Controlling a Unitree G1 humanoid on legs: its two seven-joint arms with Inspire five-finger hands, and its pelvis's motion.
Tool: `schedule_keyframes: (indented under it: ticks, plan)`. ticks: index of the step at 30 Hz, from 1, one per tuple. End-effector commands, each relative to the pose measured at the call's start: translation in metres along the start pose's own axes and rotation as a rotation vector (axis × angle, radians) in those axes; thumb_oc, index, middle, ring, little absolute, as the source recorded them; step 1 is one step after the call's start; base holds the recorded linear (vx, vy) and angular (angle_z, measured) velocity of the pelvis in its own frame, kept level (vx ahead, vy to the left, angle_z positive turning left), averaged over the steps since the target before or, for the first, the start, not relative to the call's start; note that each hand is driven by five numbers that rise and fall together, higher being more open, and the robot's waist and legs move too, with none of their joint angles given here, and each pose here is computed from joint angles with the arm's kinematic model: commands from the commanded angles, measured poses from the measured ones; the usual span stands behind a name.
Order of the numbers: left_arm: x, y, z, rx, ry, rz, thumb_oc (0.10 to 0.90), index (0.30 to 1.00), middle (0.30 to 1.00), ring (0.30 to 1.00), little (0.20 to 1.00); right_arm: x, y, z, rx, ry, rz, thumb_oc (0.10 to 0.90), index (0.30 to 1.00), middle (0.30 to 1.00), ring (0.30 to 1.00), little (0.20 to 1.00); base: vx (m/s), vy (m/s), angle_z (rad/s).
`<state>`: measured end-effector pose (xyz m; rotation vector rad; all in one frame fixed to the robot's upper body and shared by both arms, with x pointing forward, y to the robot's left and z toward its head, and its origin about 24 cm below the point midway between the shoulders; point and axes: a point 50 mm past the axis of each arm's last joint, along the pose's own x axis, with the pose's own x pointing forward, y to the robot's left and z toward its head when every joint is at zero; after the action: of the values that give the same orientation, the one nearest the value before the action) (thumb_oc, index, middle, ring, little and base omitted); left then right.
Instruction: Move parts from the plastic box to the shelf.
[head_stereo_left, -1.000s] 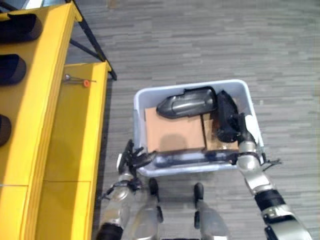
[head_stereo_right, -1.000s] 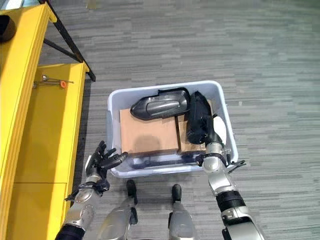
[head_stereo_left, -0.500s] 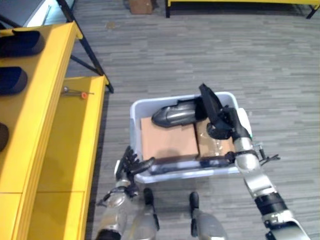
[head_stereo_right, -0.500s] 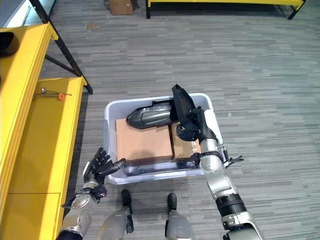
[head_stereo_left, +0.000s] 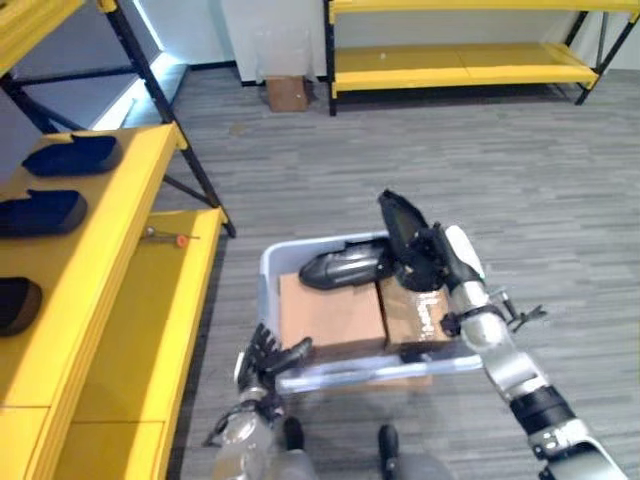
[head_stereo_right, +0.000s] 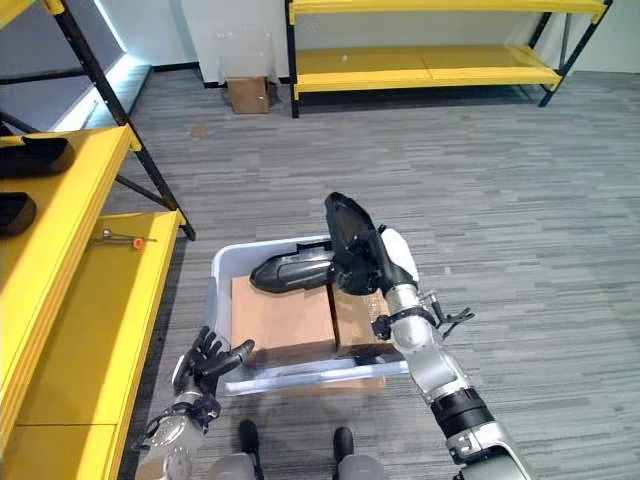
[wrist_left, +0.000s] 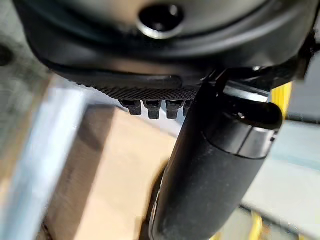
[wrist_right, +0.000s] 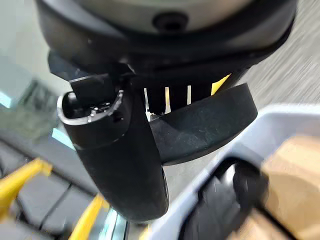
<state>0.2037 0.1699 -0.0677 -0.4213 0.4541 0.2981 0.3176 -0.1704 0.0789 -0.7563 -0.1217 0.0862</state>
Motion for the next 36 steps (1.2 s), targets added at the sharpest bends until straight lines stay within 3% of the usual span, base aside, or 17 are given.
schedule_keyframes:
  ticks: [1, 9, 18, 24, 36]
  plan:
    - [0.004, -0.01, 0.031, 0.011, -0.153, -0.054, 0.9, 1.0, 1.0, 1.0, 1.0, 0.025, -0.049, 0.084, 0.045, -0.374, -0.2, 0.4, 0.3, 0.3, 0.3, 0.3, -0.14, -0.136, 0.5]
    - [0.005, -0.024, 0.037, 0.085, -0.183, -0.135, 0.9, 1.0, 1.0, 1.0, 1.0, -0.003, -0.063, 0.031, 0.086, -0.185, -0.317, 0.4, 0.3, 0.3, 0.3, 0.3, -0.02, 0.181, 1.37]
    - [0.006, -0.003, 0.057, 0.102, -0.275, -0.043, 0.9, 1.0, 1.0, 1.0, 1.0, 0.007, -0.06, 0.048, 0.153, -0.225, -0.376, 0.4, 0.3, 0.3, 0.3, 0.3, 0.01, 0.299, 0.13]
    - [0.008, -0.003, 0.057, 0.117, -0.281, -0.035, 0.9, 1.0, 1.0, 1.0, 1.0, 0.014, -0.059, 0.065, 0.145, -0.281, -0.402, 0.4, 0.3, 0.3, 0.3, 0.3, -0.02, 0.242, 0.3]
    - [0.011, -0.02, 0.057, 0.067, -0.278, -0.066, 0.9, 1.0, 1.0, 1.0, 1.0, -0.01, -0.077, 0.033, 0.026, -0.224, -0.433, 0.4, 0.3, 0.3, 0.3, 0.3, 0.02, 0.152, 0.82]
